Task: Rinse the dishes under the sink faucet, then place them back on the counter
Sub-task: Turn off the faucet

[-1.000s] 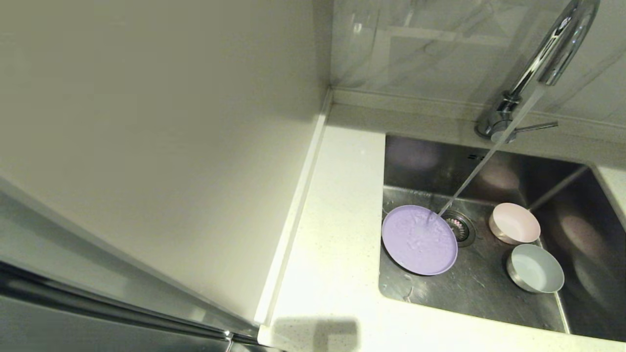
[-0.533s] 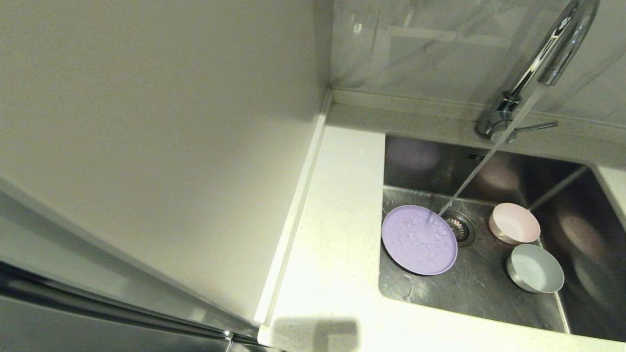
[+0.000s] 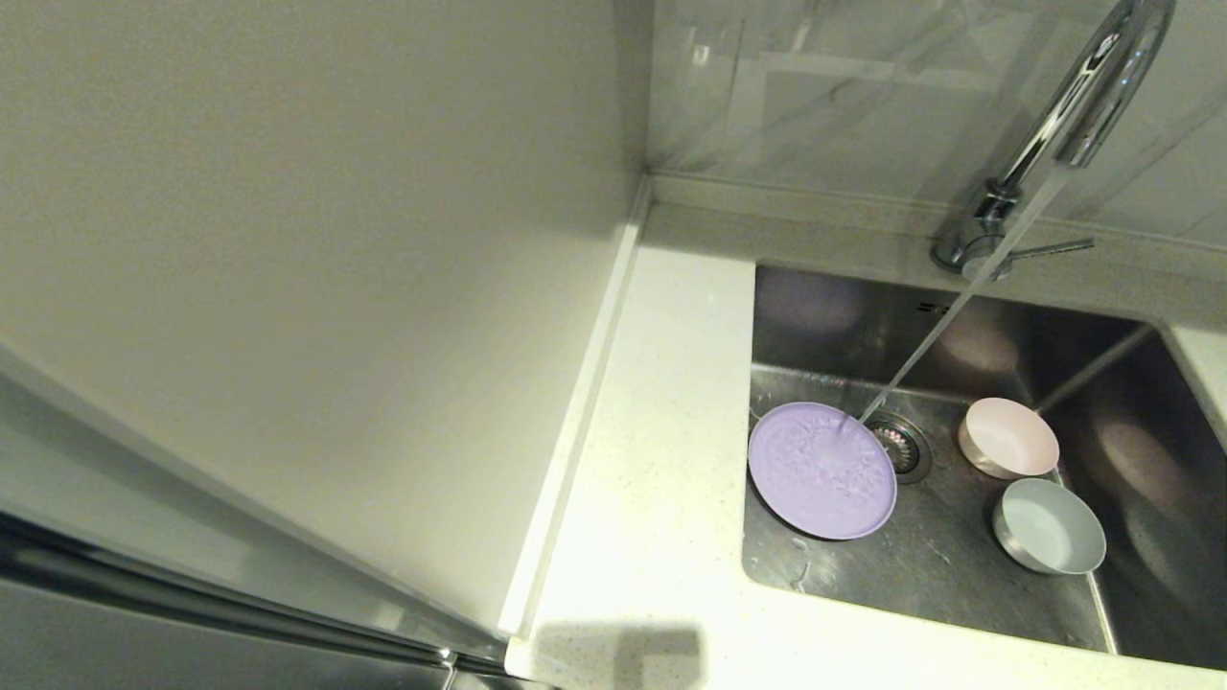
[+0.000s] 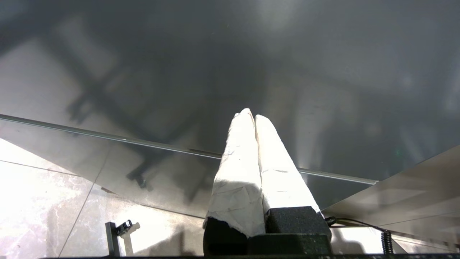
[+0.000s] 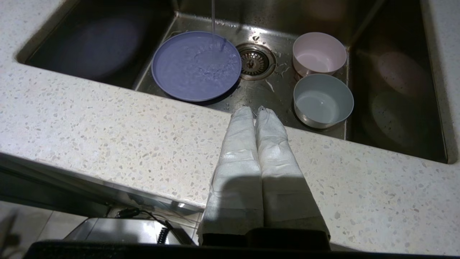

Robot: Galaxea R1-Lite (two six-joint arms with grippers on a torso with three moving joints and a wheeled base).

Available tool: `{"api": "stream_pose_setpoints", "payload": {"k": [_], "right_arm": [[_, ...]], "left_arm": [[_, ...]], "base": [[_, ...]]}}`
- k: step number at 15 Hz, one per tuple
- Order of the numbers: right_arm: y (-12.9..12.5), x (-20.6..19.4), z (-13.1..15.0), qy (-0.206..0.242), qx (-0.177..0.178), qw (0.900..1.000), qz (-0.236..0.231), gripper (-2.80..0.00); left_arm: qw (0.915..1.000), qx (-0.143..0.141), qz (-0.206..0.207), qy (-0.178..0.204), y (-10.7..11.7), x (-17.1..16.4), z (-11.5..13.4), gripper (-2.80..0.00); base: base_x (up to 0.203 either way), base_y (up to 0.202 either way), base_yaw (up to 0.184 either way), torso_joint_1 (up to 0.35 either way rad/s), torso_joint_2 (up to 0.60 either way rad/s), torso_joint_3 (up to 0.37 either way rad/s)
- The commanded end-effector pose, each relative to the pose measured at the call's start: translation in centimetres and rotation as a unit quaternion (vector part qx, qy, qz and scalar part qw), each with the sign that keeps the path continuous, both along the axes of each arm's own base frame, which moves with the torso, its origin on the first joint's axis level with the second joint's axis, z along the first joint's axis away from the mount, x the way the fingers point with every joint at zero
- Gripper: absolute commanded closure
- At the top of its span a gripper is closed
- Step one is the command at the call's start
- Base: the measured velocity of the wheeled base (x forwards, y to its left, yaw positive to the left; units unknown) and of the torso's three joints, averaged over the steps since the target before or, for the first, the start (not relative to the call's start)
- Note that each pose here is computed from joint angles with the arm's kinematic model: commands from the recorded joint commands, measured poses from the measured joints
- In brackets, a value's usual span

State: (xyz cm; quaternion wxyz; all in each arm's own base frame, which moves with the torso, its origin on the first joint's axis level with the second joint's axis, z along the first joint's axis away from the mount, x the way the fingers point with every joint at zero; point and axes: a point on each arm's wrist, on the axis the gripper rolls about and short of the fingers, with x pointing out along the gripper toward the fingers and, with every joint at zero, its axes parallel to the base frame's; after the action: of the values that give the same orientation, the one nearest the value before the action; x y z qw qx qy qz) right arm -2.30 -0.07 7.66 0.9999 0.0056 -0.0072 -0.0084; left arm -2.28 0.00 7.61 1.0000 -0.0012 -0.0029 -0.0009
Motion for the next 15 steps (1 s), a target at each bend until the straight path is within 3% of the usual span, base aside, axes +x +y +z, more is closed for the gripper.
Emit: {"api": "stream_pose_setpoints", "payload": {"k": [1,3,5,8,12,15], "right_arm": [[0.0,-0.1,0.4,-0.01,0.0,1.0,-0.002,0.0],[0.0,-0.9,3.5,-0.058,0.001,0.998,-0.005,0.0],[-0.1,-1.7,8.6,-0.098,0.011,0.995,-0.006,0.0],[-0.1,-0.9,16.8,-0.128,0.065,0.99,-0.003,0.0],[0.0,5.1,22.3,-0.075,0.177,0.981,0.001,0.0],[0.1,9.9,22.7,0.026,0.279,0.96,-0.017,0.0]], "left_arm": [[1.0,0.0,0.0,0.001,0.0,0.0,-0.1,0.0],[1.0,0.0,0.0,0.001,0.0,0.0,-0.1,0.0],[1.0,0.0,0.0,0.001,0.0,0.0,-0.1,0.0],[1.0,0.0,0.0,0.001,0.0,0.0,-0.1,0.0],[1.0,0.0,0.0,0.001,0.0,0.0,-0.1,0.0],[1.0,0.0,0.0,0.001,0.0,0.0,-0.1,0.0]], "base": [[0.0,0.0,0.0,0.0,0.0,0.0],[0.0,0.0,0.0,0.0,0.0,0.0],[0.0,0.0,0.0,0.0,0.0,0.0],[0.0,0.0,0.0,0.0,0.0,0.0],[0.0,0.0,0.0,0.0,0.0,0.0],[0.0,0.0,0.0,0.0,0.0,0.0]]}}
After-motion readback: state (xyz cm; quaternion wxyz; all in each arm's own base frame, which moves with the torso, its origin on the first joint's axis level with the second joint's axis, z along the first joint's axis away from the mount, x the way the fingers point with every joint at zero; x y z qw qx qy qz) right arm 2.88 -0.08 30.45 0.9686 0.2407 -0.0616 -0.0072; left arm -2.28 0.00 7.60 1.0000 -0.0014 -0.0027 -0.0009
